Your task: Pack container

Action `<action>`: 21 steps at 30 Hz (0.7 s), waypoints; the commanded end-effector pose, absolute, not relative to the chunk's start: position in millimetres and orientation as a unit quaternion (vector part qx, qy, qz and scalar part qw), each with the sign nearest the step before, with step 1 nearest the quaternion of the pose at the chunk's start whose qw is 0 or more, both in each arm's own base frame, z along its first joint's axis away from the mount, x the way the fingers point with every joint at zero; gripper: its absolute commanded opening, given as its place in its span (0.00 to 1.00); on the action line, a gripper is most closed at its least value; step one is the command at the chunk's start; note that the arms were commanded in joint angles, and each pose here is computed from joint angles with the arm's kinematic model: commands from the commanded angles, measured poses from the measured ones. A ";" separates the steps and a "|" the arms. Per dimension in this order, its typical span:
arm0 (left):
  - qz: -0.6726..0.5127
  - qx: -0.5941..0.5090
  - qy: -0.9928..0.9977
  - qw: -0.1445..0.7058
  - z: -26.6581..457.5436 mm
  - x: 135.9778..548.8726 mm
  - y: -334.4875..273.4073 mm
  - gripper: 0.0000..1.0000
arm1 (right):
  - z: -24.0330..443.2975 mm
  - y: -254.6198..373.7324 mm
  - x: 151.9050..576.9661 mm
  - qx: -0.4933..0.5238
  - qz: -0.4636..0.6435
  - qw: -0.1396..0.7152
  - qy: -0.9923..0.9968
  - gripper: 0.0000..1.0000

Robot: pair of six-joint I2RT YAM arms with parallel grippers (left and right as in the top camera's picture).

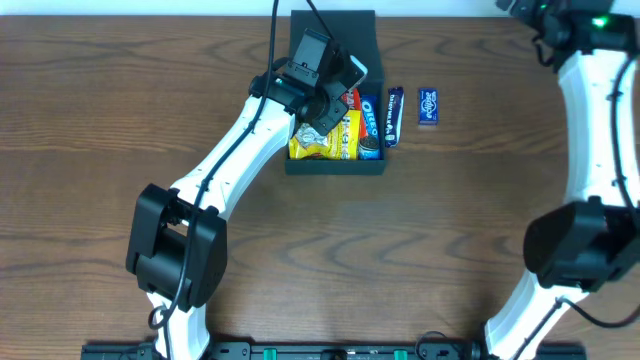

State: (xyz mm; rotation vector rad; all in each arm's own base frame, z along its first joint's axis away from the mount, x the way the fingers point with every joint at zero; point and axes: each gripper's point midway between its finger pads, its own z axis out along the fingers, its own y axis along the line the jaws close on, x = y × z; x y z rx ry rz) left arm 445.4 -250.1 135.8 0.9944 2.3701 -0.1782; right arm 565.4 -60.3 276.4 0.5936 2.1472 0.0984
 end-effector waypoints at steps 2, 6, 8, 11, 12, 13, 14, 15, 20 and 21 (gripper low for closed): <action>-0.090 0.330 0.897 0.281 145.9 443.9 -253.2 0.06 | 277.1 -35.1 570.1 0.228 0.057 0.441 0.866 0.99; -0.098 0.305 0.906 0.278 145.9 444.0 -253.0 0.06 | 276.9 -19.4 570.8 0.216 0.063 0.440 0.869 0.99; -0.098 0.305 0.906 0.277 145.4 443.4 -252.9 0.06 | 276.5 -11.9 570.7 0.211 0.066 0.439 0.871 0.99; -0.097 0.305 0.907 0.275 144.9 442.7 -252.4 0.18 | 274.6 -0.3 569.6 0.200 0.079 0.432 0.876 0.99; -0.096 0.307 0.905 0.278 145.5 444.2 -251.8 0.20 | 272.9 4.2 568.3 0.193 0.087 0.426 0.879 0.99; -0.095 0.307 0.904 0.281 146.6 446.6 -250.5 0.21 | 269.7 7.1 565.7 0.187 0.091 0.417 0.884 0.99; -0.094 0.305 0.904 0.284 147.2 448.5 -249.0 0.23 | 267.0 8.4 563.2 0.186 0.093 0.410 0.888 0.99; -0.094 0.302 0.905 0.285 147.5 450.1 -246.8 0.34 | 264.2 8.9 561.1 0.180 0.091 0.404 0.892 0.99; -0.092 0.282 0.909 0.293 149.7 461.7 -230.2 0.87 | 252.1 8.8 550.0 0.120 0.058 0.379 0.916 0.95; -0.092 0.276 0.910 0.294 150.3 464.0 -227.4 0.93 | 250.7 8.5 549.5 0.113 0.054 0.377 0.918 0.93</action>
